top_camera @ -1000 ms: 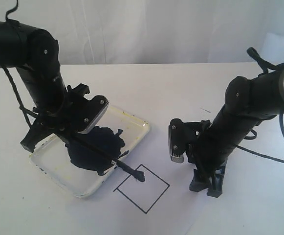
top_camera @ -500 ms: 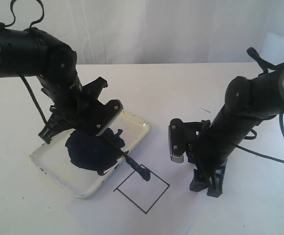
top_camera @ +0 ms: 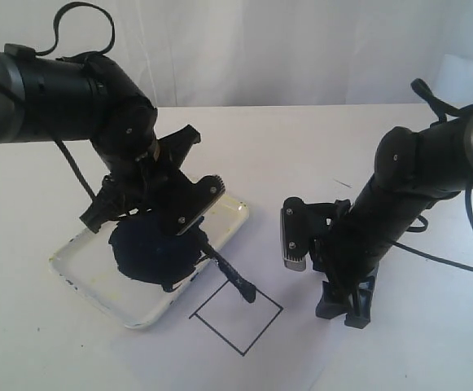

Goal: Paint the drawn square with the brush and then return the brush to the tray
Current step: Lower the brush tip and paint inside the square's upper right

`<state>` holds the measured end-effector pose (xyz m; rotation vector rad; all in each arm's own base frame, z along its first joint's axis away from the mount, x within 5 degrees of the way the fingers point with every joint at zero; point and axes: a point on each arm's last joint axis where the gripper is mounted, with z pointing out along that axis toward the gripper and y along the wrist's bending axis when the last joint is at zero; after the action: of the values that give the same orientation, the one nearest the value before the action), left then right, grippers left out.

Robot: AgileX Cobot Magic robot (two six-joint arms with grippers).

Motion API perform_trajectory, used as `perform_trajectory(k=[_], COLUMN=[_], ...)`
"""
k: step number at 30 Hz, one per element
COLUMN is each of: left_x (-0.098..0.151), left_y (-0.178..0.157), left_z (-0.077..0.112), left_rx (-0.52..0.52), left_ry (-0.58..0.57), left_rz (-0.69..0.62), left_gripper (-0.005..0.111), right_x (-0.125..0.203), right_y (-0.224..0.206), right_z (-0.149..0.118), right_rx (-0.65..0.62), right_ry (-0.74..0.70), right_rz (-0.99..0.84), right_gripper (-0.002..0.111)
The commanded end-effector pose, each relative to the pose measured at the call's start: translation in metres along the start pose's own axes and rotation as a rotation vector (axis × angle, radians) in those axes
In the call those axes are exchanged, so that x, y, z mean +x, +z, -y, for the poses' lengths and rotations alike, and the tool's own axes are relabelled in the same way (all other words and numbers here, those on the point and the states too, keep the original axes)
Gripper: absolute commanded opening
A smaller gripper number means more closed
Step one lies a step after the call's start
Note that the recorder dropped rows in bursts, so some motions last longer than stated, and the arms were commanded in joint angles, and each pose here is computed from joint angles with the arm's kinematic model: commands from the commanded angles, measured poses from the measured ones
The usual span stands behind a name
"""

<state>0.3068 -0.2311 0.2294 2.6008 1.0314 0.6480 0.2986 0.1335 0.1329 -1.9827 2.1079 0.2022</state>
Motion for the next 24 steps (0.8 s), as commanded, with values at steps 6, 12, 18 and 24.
perform_trajectory(k=[6,12,18,24], left_x=[-0.015,-0.026,-0.028,-0.029], left_y=[-0.005,-0.008,-0.009,0.002], left_z=[-0.003,-0.005,-0.005,-0.004], left_rx=[-0.019,-0.028,-0.029,-0.011], left_ry=[0.050,0.062,0.070,0.103], left_rz=[-0.007,0.007,0.008,-0.013], left_gripper=[0.000,0.000,0.000,0.000], right_x=[0.002,0.002,0.002,0.002], right_y=[0.004,0.004,0.004,0.004], right_z=[-0.002,-0.001,-0.001,-0.001], right_rx=[-0.019,-0.017,-0.017,-0.017], right_ry=[-0.001,0.003,0.005,0.028], right_rz=[-0.010,-0.010,-0.010,-0.010], right_gripper=[0.064,0.064,0.064,0.064])
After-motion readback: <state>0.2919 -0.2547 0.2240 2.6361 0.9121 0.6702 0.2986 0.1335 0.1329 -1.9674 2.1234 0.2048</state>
